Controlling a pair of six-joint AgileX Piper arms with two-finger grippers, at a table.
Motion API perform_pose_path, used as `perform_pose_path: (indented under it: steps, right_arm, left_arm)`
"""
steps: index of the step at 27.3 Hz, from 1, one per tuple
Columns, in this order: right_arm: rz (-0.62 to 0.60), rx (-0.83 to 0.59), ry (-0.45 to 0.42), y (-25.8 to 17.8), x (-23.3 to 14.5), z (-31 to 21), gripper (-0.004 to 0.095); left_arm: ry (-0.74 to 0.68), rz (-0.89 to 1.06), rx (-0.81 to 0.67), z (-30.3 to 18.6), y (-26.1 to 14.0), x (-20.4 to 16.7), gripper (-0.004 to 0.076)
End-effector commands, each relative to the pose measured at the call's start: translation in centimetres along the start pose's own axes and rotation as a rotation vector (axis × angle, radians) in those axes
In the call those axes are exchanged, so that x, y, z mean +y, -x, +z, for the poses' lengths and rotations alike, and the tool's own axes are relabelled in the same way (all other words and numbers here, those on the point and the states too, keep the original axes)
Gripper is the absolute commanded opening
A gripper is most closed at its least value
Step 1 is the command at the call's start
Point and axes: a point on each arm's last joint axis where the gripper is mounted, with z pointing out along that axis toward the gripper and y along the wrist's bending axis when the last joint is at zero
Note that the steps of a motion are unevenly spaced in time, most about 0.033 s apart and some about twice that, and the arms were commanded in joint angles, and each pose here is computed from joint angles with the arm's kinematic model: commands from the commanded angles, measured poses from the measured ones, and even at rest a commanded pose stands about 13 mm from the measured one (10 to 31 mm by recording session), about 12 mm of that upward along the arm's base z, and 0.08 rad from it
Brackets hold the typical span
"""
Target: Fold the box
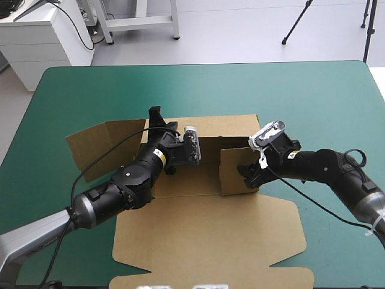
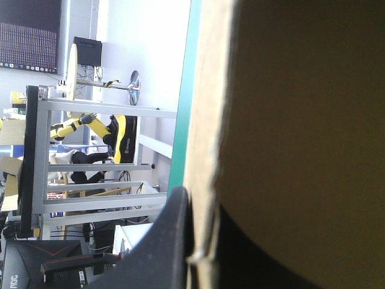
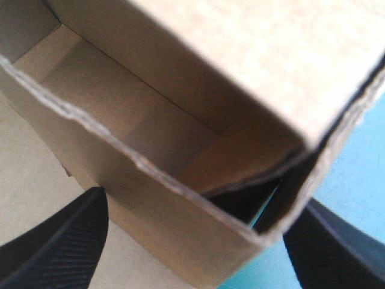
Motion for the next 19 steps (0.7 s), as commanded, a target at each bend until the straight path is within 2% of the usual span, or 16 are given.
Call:
perform_pose_path:
  steps: [1,2,5,10,19]
  right_arm:
    - [0.002,-0.08,-0.083,1.18,-0.53,-0.89,0.0724]
    - [0.012,-0.084,-0.109,1.2,-0.76,-0.91,0.0724]
    - [0.038,-0.091,-0.116,1.26,-0.84,-0.92,0.0711]
    - [0.028,-0.094,-0.112,1.29,-0.8,-0.92,0.0582]
    - [0.018,-0.125,-0.092,1.61,-0.62,-0.96,0.0482]
  left_arm:
    - [0.045,-0.04,-0.038,-1.13,0.4,1.51,-0.0008]
    - [0.045,-0.04,-0.038,-1.13,0.4,1.51,-0.0009]
    - [0.042,-0.042,-0.042,-1.15,0.47,1.47,-0.0009]
    - [0.027,-0.046,-0.074,-1.37,1.08,1.16,-0.0009]
    - [0.021,-0.037,-0.079,-1.5,1.33,0.99,-0.0009]
